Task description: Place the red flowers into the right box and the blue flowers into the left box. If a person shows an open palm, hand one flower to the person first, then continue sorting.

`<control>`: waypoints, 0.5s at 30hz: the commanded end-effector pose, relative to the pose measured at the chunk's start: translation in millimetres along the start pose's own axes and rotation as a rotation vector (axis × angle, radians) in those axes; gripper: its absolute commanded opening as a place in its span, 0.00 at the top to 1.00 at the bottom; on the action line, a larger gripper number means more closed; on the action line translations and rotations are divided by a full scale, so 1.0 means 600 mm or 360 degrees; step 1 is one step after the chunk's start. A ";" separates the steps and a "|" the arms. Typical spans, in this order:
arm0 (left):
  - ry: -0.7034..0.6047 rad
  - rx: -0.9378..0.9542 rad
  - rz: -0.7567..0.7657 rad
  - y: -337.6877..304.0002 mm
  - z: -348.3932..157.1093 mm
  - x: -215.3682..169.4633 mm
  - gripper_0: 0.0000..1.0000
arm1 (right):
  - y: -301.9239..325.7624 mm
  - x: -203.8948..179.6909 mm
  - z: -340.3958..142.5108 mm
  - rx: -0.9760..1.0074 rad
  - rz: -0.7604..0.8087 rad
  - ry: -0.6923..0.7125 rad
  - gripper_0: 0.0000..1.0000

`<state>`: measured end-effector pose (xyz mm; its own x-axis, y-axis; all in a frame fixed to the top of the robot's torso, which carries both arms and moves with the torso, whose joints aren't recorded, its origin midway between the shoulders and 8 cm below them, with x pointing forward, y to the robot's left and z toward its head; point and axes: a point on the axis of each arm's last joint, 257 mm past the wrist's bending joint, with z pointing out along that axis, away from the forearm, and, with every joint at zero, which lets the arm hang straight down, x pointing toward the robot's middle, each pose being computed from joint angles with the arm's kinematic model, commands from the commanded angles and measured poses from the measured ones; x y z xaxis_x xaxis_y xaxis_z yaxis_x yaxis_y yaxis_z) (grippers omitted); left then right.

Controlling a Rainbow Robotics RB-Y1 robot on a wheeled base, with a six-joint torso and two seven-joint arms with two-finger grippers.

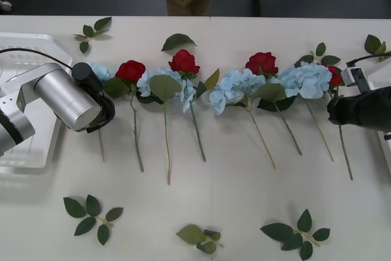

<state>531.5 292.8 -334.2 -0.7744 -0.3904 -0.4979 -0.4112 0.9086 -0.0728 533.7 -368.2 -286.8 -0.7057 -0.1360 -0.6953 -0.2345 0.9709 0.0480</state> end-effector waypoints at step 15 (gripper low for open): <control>0.0067 -0.0075 0.0052 -0.007 -0.115 -0.022 1.00 | -0.312 -0.118 -0.292 0.0503 -0.0117 0.0007 1.00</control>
<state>500.6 282.5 -318.9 -0.8267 -0.3602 -0.4322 -0.4023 0.9155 0.0067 509.4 -521.3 -160.1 -0.7272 -0.1670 -0.6658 -0.1156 0.9859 -0.1210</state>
